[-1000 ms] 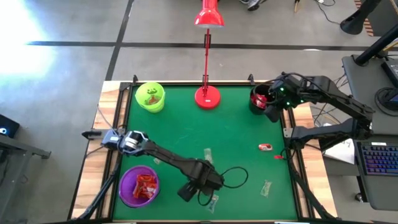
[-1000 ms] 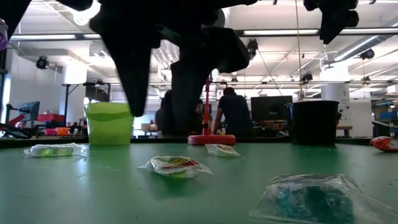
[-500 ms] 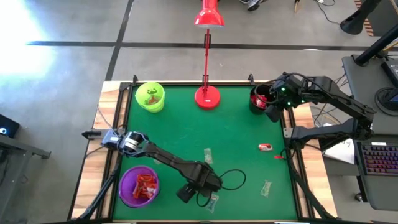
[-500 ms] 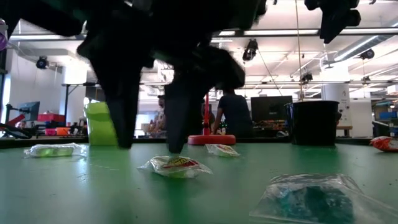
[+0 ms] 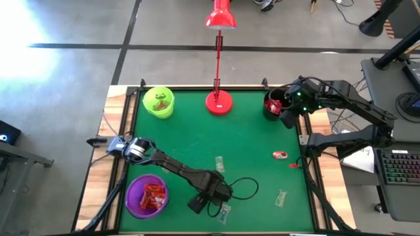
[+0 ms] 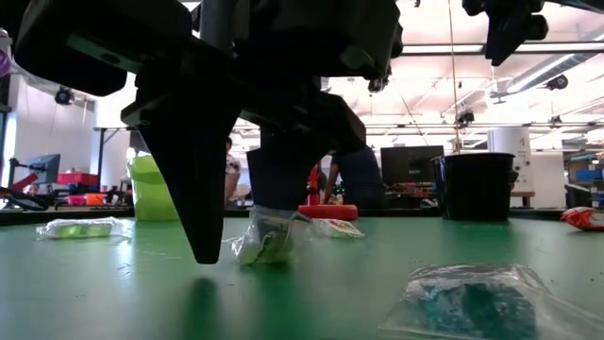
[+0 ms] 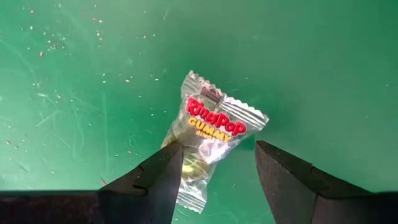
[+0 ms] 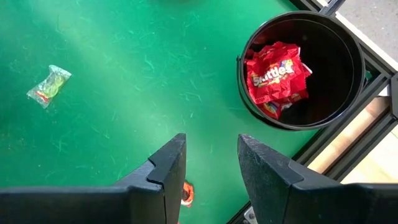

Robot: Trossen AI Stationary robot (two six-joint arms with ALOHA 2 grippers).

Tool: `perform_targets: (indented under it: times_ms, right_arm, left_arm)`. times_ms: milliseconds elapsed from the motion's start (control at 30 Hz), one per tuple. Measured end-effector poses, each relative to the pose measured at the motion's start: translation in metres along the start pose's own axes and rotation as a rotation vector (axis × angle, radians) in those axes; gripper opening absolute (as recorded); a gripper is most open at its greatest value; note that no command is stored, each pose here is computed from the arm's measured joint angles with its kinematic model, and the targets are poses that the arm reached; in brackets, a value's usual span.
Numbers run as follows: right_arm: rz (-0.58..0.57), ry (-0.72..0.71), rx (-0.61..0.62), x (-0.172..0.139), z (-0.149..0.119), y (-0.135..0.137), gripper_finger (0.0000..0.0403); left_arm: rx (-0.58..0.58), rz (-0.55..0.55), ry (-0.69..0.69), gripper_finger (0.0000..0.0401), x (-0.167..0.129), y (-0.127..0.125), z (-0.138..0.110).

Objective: Sort candy
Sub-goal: Put the transparent candy into the green bucket

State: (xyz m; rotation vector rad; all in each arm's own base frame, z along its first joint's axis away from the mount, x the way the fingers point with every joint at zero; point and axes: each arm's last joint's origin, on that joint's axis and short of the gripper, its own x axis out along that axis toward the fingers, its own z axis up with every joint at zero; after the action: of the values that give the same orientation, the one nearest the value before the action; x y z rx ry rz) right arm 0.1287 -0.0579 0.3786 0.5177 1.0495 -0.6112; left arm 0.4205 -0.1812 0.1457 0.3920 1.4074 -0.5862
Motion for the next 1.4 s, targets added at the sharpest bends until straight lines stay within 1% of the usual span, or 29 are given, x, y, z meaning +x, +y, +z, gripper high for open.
perform_targets:
  times_ms: [67,167,267,500,567,733,867,1133,1400]
  right_arm:
    - [0.000,0.000,0.000,0.000,0.000,0.000,0.0137]
    - [-0.001,-0.001,0.000,0.000,0.000,0.000,0.0137]
    - [0.000,-0.002,0.000,0.000,0.000,0.000,0.0137]
    - [0.001,-0.005,-0.005,0.000,0.000,0.000,0.0137]
    - [0.002,-0.008,-0.005,0.000,0.001,0.000,0.0137]
    - [0.001,-0.008,-0.006,0.000,0.001,0.000,0.0137]
    - [0.001,-0.007,-0.006,0.000,0.001,0.000,0.0137]
    - [0.001,-0.007,-0.007,0.000,0.001,0.000,0.0137]
    - [0.001,-0.006,-0.015,0.000,0.001,0.000,0.0137]
  left_arm:
    - [-0.013,0.000,0.002,0.0182,0.001,0.000,-0.001]
    - [-0.026,0.003,0.002,0.0158,0.000,0.001,0.000]
    - [-0.033,0.006,-0.001,0.0122,0.000,0.002,0.001]
    - [-0.059,0.002,0.002,0.0022,-0.002,0.006,0.000]
    - [-0.070,-0.001,0.008,0.0007,-0.003,0.006,0.000]
    - [-0.092,-0.019,0.090,0.0003,-0.010,0.005,-0.005]
    - [-0.122,-0.030,0.158,0.0001,-0.023,0.004,-0.008]
    - [-0.138,-0.023,0.133,0.0000,-0.060,0.007,-0.002]
    - [-0.192,-0.021,0.139,0.0000,-0.103,0.025,-0.009]
